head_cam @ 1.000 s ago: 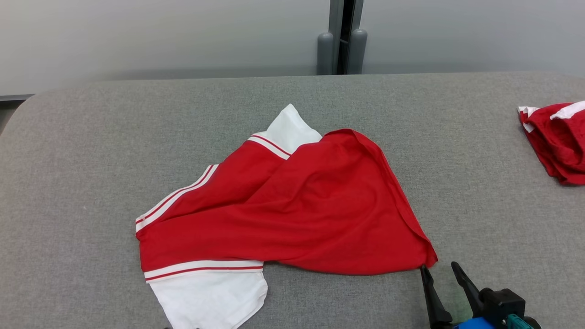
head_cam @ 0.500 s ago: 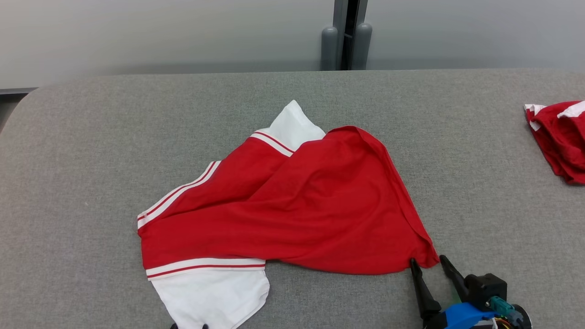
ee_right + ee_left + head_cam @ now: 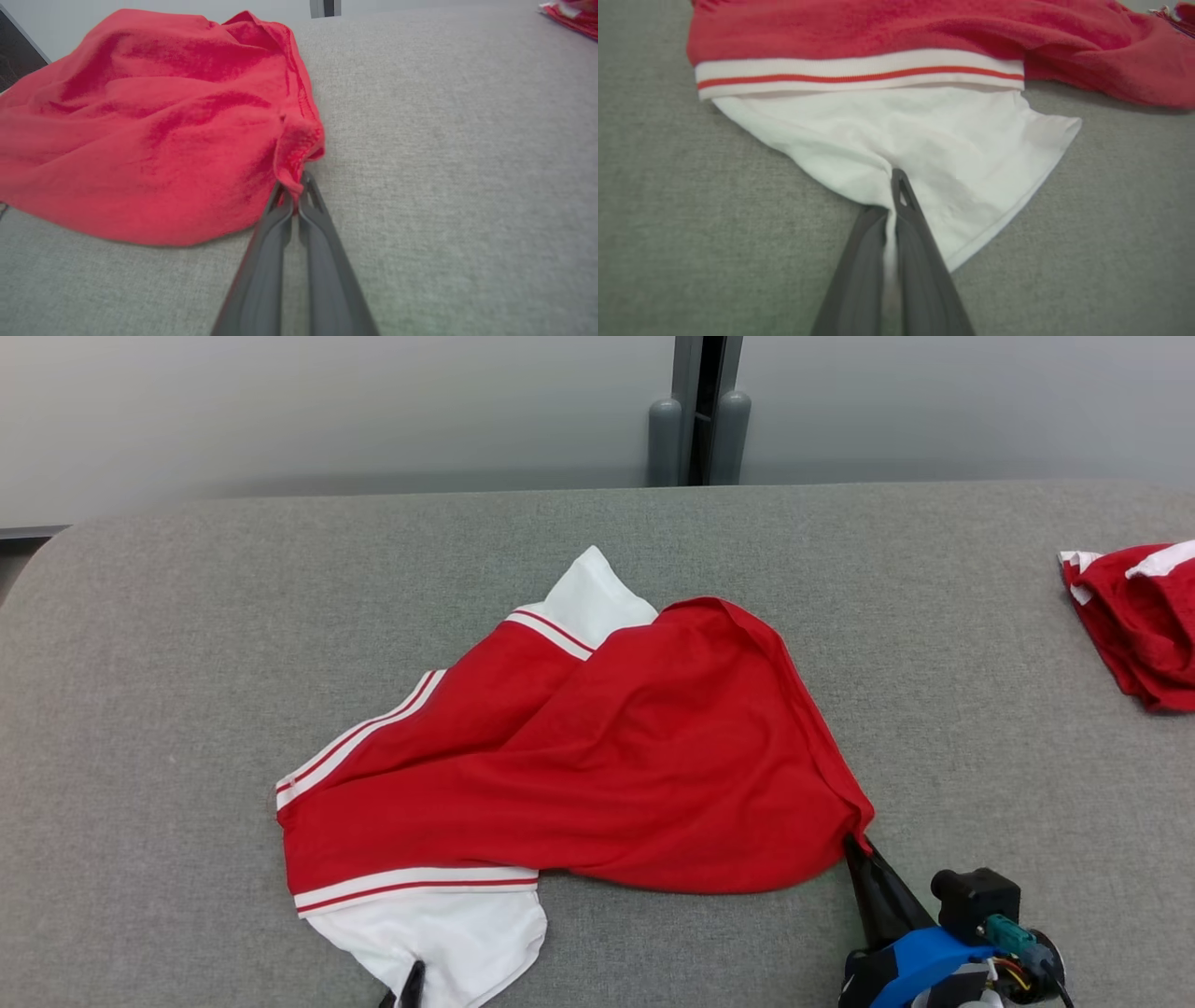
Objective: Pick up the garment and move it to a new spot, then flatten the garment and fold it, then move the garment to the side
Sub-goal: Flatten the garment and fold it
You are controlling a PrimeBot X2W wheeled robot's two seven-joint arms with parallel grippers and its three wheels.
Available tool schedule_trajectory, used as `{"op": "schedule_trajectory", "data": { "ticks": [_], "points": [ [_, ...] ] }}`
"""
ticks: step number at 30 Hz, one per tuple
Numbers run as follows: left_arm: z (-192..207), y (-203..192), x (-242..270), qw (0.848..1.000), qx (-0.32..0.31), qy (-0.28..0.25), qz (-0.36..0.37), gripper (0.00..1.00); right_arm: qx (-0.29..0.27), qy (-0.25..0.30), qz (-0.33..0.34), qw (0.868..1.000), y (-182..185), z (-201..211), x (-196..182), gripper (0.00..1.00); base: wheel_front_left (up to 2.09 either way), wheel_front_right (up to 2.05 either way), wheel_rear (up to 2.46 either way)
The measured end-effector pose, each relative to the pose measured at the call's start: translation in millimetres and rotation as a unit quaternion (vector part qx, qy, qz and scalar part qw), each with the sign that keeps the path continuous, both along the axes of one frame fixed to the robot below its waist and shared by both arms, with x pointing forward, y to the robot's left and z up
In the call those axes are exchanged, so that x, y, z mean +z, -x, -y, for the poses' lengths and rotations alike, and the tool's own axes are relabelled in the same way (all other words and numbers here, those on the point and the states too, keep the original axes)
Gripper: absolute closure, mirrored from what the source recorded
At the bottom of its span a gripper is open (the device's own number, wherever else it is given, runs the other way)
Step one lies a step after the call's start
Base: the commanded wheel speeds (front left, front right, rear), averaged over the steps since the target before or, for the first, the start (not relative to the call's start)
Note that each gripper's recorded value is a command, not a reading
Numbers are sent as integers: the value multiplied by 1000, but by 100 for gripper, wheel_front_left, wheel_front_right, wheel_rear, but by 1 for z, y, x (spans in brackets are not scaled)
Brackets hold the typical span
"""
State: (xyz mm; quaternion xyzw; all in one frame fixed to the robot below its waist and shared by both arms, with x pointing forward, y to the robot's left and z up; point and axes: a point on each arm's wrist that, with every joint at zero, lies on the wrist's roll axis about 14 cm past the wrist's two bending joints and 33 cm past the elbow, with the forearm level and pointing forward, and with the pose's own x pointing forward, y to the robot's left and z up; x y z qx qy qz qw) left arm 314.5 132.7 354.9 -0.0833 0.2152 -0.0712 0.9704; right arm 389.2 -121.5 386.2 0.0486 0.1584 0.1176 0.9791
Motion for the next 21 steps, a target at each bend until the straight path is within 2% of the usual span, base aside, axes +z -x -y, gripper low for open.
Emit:
{"op": "schedule_trajectory", "data": {
  "ticks": [4,11,16,21],
  "points": [
    [-3,-17,17,999,-1,-4,32,100,5,-7,27,1000,-8,-4,15,100,0,0,0],
    [-11,-74,70,991,-21,-33,130,100,18,-11,98,995,-39,-10,58,100,0,0,0],
    [-13,-126,117,976,-40,-59,206,100,23,-5,150,988,-72,-8,90,100,0,0,0],
    [-14,-187,169,955,-52,-81,282,100,23,-2,217,976,-119,-7,137,100,0,0,0]
  ]
}}
